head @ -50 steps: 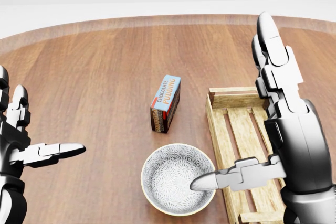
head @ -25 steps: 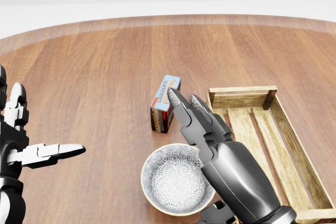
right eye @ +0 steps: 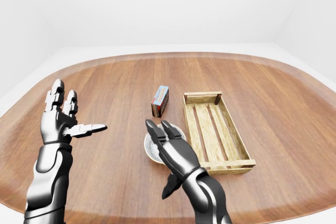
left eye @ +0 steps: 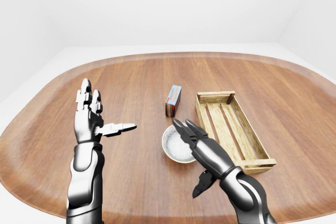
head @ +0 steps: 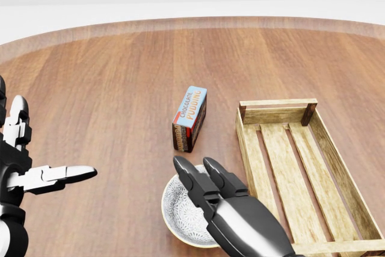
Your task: Pick up the bowl on the left and put it in the tray.
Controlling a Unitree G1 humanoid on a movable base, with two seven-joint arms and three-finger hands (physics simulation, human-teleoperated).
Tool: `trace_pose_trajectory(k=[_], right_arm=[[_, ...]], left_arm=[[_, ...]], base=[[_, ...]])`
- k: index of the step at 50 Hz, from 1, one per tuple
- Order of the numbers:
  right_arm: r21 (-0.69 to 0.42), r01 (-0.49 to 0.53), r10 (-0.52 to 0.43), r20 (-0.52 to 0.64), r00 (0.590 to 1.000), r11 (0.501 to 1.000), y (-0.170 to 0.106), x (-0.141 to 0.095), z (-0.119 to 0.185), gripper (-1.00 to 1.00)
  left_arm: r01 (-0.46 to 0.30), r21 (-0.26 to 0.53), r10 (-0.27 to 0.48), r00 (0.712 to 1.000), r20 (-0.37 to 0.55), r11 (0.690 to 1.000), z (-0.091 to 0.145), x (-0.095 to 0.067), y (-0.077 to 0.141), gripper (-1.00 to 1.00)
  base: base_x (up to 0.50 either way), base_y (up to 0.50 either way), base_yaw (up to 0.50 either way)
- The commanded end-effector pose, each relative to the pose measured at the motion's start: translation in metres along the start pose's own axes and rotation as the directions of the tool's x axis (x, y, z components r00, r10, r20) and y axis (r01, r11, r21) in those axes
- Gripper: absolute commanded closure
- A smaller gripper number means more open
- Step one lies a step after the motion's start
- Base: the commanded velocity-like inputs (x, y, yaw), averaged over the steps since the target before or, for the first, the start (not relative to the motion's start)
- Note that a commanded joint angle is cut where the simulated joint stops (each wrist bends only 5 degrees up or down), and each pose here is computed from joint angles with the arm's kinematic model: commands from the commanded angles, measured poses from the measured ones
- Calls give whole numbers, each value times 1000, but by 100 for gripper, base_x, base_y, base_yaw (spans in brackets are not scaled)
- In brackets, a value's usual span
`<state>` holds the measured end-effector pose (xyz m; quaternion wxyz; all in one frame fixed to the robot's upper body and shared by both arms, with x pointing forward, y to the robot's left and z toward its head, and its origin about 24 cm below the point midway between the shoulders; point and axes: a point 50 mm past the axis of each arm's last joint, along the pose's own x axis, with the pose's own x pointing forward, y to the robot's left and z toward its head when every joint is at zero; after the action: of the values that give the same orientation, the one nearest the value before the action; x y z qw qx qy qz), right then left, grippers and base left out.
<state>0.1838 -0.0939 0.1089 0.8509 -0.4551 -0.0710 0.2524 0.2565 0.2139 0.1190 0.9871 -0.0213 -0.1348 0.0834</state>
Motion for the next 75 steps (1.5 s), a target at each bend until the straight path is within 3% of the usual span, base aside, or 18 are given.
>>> trace_pose_trajectory(k=[1,28,49,75], right_arm=[[-15,-138,136,-101,985,990,25,-1,-16,-100],[27,-184,186,-179,966,983,34,6,-38,-100],[157,-175,212,-268,940,972,44,10,-74,-100],[90,-281,296,-290,910,955,42,24,-77,-100]], left_arm=[[0,1,0,1000,-6,1000,-1,-2,0,-100],[-2,1,2,1000,-14,1000,-3,-1,0,-100],[3,1,-3,1000,-16,1000,-4,-2,-2,-100],[0,-1,0,1000,-15,1000,-4,-3,-2,-100]], base=[[0,0,0],[0,0,0],[0,0,0],[0,0,0]])
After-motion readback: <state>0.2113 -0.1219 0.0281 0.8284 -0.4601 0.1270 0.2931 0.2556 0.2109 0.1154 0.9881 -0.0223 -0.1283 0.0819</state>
